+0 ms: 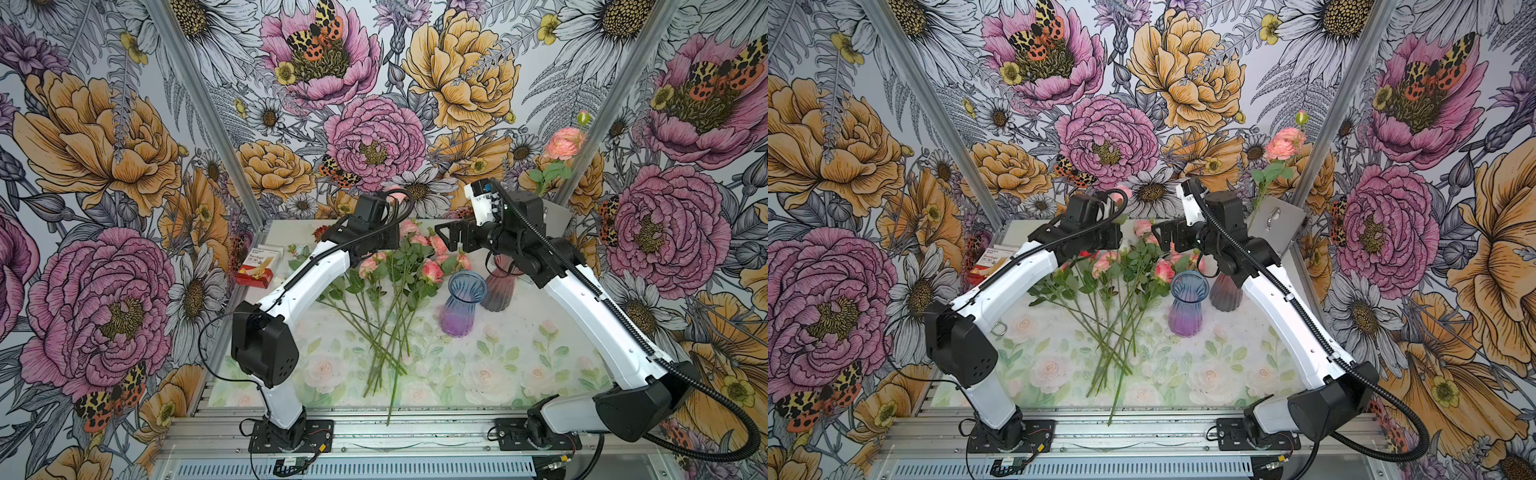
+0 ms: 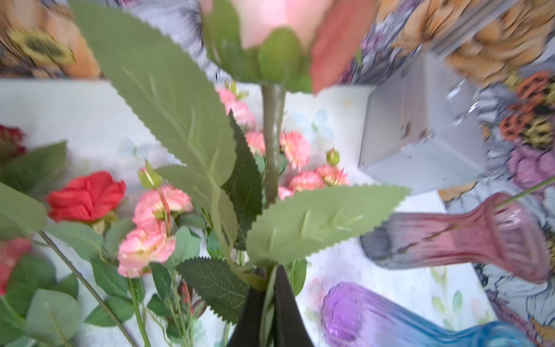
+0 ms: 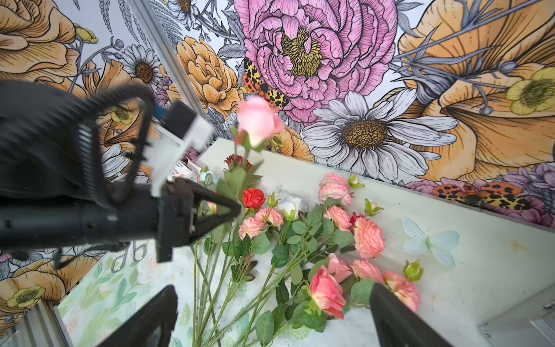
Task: Place the pink flowers into the vase
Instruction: Pick up the flower at the center of the board.
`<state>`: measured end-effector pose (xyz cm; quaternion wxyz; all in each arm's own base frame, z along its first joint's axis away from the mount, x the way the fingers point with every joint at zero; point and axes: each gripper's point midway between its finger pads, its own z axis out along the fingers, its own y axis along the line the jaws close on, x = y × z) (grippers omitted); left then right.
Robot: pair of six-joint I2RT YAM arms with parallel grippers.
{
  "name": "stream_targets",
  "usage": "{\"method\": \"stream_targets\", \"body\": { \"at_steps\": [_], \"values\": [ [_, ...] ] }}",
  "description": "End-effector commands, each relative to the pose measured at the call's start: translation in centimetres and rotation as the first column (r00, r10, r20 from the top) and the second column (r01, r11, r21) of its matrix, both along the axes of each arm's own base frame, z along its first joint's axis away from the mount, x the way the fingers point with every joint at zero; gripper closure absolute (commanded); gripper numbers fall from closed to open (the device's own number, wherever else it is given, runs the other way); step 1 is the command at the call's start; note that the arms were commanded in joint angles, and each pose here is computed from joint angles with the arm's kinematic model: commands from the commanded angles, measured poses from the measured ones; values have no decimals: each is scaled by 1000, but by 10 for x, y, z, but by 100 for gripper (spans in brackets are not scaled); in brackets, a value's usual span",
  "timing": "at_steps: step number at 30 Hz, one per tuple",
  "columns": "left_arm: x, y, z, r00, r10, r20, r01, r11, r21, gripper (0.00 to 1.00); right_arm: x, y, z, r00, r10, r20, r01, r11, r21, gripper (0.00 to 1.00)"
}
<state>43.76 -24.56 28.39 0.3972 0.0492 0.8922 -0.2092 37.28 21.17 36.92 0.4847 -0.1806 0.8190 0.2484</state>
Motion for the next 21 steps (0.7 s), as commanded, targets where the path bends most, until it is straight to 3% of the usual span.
{"method": "stream_targets", "body": {
  "at_steps": [1, 6, 13, 21],
  "values": [
    [13, 26, 56, 980, 97, 172, -84, 993, -82, 100, -9, 5, -5, 999, 52, -11, -52, 999, 13, 6],
    [10, 19, 98, 969, 95, 230, -53, 982, -182, 99, -19, 32, -12, 988, 148, -36, -147, 989, 24, 16],
    [-6, -4, 116, 961, 82, 266, -18, 972, -235, 99, -23, 69, -10, 966, 252, -60, -248, 967, 67, 35],
    [-18, -16, 122, 964, 65, 259, 12, 958, -286, 99, -13, 86, -12, 961, 265, -75, -257, 961, 99, 40]
  ]
}}
